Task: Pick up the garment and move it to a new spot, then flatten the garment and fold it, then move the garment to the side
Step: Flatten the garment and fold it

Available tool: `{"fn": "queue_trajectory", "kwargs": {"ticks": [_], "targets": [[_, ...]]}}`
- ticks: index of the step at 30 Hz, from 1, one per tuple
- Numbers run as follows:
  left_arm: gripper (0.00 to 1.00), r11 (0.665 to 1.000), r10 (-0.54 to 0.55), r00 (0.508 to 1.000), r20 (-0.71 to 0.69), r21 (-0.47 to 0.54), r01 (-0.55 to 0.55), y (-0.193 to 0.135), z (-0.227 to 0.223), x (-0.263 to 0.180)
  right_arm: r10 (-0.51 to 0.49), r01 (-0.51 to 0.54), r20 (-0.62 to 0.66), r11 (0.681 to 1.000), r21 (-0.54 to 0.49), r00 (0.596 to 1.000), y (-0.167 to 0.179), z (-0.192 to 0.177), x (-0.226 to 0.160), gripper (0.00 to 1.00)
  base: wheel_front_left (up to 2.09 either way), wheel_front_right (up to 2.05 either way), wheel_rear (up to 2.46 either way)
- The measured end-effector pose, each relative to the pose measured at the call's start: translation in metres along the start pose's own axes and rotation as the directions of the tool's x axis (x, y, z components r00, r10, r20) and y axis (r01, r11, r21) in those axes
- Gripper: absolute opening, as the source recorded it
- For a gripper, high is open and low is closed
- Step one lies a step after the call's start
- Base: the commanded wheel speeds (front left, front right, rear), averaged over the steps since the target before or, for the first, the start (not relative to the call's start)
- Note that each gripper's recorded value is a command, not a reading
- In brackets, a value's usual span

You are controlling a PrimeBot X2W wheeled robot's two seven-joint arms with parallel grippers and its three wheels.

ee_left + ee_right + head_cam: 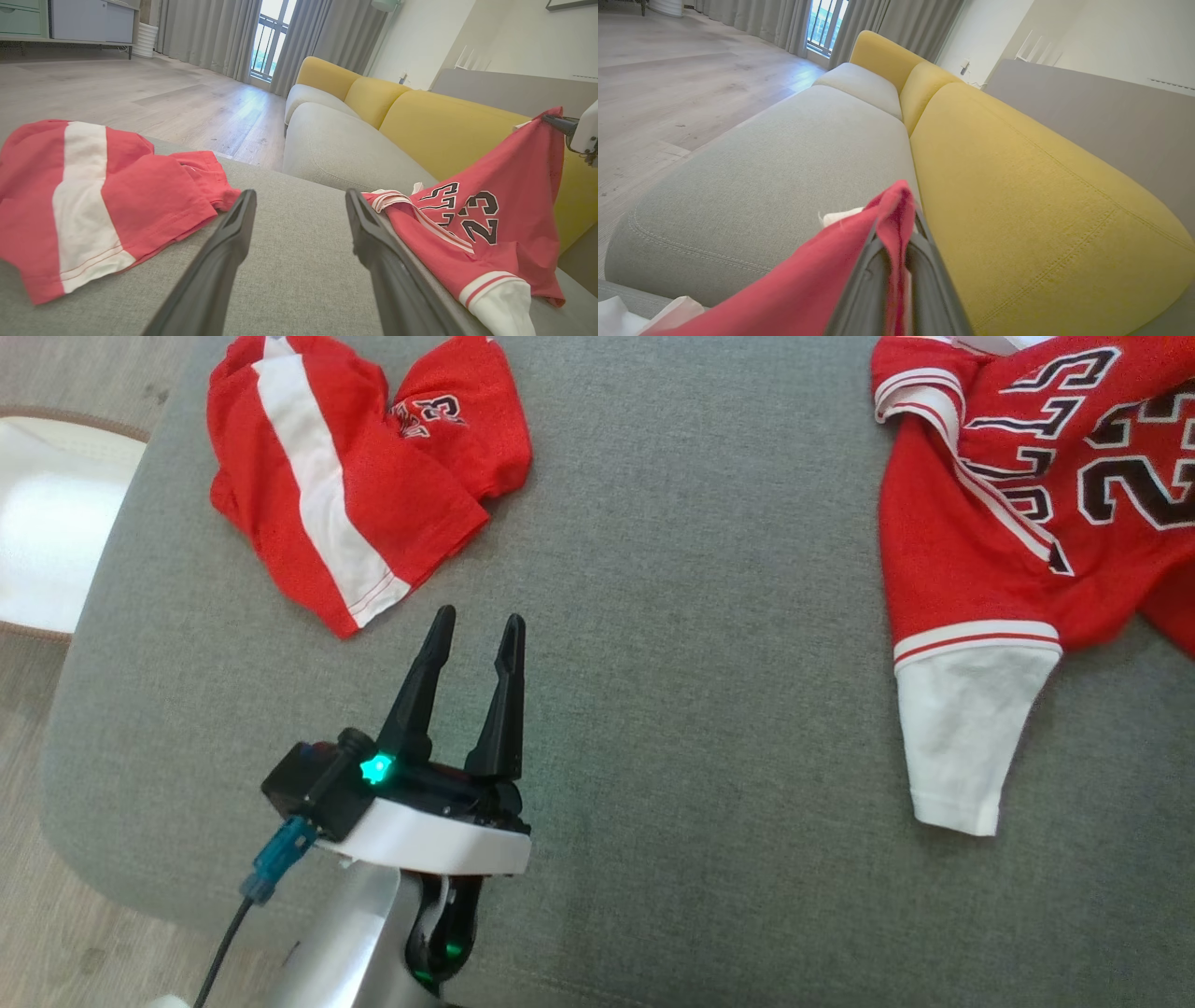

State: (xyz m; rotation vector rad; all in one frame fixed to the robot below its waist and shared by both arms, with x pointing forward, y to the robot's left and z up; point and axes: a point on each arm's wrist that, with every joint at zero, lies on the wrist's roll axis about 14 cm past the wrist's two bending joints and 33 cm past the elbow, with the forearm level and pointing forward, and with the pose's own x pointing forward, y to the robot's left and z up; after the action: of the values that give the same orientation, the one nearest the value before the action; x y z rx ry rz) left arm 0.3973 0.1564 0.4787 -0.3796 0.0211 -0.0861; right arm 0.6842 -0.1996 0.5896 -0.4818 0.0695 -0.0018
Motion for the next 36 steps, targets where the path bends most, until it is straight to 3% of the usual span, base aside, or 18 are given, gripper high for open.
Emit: {"fn": "queue_trajectory", "kwargs": {"ticks": [7,17,24,31,33,36], "targets": [[1.00,1.000,-0.009,1.000,0.004,-0.004,0.009,-0.002,0.000,0.003,0.059,-0.060,0.033,0.997,0.039,0.998,0.028,-0.002,-0.006,1.00,0.00,0.00,0.00],[1.00,0.995,-0.095,0.995,0.032,0.006,0.095,-0.028,0.007,0.018,0.092,-0.127,0.162,0.967,0.221,0.983,0.054,-0.008,-0.056,1.00,0.00,0.00,0.00],[1.00,0.989,-0.148,0.986,0.070,0.003,0.148,-0.049,0.019,0.015,0.098,-0.183,0.234,0.908,0.376,0.967,0.080,-0.011,-0.118,1.00,0.00,0.00,0.00],[1.00,0.983,-0.180,0.980,0.084,0.000,0.181,-0.063,0.022,0.004,0.108,-0.190,0.186,0.838,0.512,0.977,0.095,-0.061,-0.208,1.00,0.00,0.00,0.00],[1.00,0.982,-0.187,0.978,0.090,0.001,0.187,-0.066,0.024,0.003,0.126,-0.199,0.166,0.803,0.561,0.978,0.104,-0.072,-0.227,1.00,0.00,0.00,0.00],[1.00,0.981,-0.193,0.977,0.086,0.004,0.193,-0.069,0.023,0.000,0.142,-0.201,0.145,0.778,0.595,0.979,0.113,-0.082,-0.244,1.00,0.00,0.00,0.00]]}}
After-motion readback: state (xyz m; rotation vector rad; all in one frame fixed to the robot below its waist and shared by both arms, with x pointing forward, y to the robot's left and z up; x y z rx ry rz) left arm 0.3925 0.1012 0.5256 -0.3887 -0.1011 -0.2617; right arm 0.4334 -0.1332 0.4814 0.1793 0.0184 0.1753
